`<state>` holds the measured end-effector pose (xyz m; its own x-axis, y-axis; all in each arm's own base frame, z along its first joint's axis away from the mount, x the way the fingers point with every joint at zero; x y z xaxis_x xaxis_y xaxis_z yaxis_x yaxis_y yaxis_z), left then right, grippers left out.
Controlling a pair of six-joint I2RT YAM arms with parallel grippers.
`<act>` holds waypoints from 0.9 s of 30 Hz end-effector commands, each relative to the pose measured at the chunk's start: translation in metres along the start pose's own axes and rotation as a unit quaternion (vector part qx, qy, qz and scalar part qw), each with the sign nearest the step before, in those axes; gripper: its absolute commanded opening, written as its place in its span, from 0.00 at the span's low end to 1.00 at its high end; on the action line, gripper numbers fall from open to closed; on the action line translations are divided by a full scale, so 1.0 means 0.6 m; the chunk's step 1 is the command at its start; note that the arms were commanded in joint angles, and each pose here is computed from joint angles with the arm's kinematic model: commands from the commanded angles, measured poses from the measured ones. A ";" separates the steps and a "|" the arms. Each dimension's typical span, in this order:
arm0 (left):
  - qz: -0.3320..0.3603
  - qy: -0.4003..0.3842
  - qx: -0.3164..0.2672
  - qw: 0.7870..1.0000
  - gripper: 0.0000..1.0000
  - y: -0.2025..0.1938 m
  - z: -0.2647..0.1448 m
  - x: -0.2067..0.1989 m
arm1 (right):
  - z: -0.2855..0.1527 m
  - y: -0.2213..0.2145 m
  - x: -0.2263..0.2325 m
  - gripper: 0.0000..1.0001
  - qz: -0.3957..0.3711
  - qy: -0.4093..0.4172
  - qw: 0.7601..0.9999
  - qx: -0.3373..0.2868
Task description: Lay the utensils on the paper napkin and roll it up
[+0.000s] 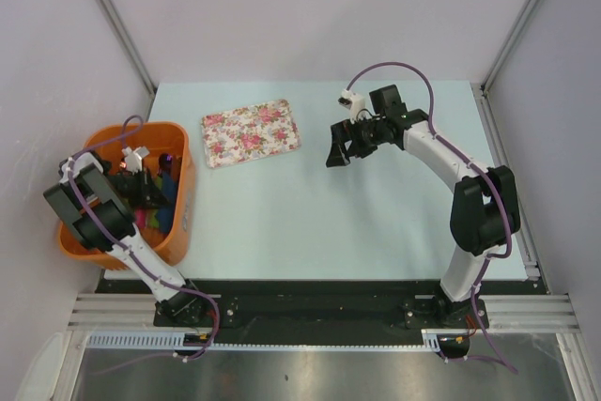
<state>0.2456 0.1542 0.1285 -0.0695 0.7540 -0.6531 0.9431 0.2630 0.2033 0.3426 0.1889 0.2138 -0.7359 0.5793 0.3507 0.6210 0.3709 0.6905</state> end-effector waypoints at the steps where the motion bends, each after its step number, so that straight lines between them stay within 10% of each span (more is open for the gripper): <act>1: 0.012 0.001 -0.021 1.000 0.07 0.025 0.000 0.002 | -0.007 0.011 0.001 1.00 -0.007 0.002 1.000 -0.014; 27: 0.063 0.157 -0.103 0.980 0.57 0.044 -0.121 -0.087 | -0.012 0.021 0.001 1.00 -0.002 0.008 1.000 -0.027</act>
<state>0.2525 0.1635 0.1804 -0.0924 0.8732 -0.4785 0.9033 0.2757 0.3287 0.3423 0.1889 0.2144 -0.7298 0.5792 0.3632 0.6294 0.3618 0.6877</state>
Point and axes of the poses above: each gripper's point midway between its finger pads, its own z axis out along the fingers, its own x axis along the line the jaws close on, y = z × x, the point moved 9 cm from there along -z, back along the fingers, and after that the axes turned 6 degrees about -z, right-handed, at the moved point
